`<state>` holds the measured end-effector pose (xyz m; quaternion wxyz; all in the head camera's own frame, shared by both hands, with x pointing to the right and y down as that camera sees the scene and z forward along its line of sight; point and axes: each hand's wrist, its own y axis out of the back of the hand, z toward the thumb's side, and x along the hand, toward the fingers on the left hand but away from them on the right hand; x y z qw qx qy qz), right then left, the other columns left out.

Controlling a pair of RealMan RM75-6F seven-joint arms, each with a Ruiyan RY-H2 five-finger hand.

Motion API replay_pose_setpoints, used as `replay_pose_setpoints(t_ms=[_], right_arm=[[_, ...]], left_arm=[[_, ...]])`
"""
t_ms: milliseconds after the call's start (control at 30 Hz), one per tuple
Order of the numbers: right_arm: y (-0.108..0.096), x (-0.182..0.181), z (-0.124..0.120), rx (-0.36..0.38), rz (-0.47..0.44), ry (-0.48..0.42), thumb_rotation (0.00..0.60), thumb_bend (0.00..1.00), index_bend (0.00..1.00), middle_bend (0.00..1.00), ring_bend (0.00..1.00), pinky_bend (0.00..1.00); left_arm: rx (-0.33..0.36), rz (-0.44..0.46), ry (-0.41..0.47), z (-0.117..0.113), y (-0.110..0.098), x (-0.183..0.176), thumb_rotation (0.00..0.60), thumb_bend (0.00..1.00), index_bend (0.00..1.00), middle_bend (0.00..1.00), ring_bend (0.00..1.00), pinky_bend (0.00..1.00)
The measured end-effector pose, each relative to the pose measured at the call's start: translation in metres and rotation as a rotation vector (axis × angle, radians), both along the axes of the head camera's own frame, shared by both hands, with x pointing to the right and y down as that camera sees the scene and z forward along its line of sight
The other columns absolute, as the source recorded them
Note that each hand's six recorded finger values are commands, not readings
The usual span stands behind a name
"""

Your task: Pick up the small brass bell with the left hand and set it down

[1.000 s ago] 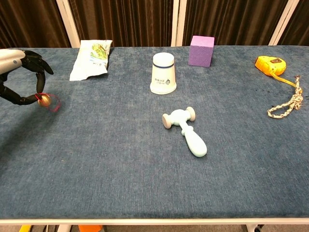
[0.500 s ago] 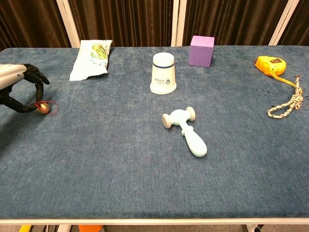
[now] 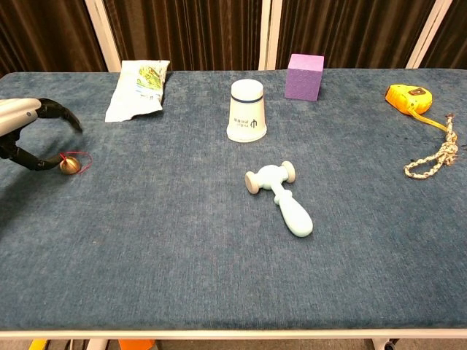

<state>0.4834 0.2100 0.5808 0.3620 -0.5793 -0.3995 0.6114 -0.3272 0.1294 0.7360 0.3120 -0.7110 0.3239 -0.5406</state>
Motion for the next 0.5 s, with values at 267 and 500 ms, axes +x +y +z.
replay_pose_setpoints(t_ms=[267, 500], right_arm=[[0.000, -0.001, -0.003, 0.013, -0.002, -0.004, 0.600, 0.18, 0.00, 0.00, 0.00, 0.00], [0.005, -0.001, 0.002, -0.007, -0.010, -0.012, 0.600, 0.17, 0.00, 0.00, 0.00, 0.00]], left_arm=[[0.049, -0.001, -0.003, -0.014, -0.001, -0.010, 0.600, 0.23, 0.05, 0.10, 0.00, 0.00], [0.213, -0.049, -0.068, -0.064, 0.028, -0.053, 0.600, 0.22, 0.07, 0.10, 0.00, 0.00]])
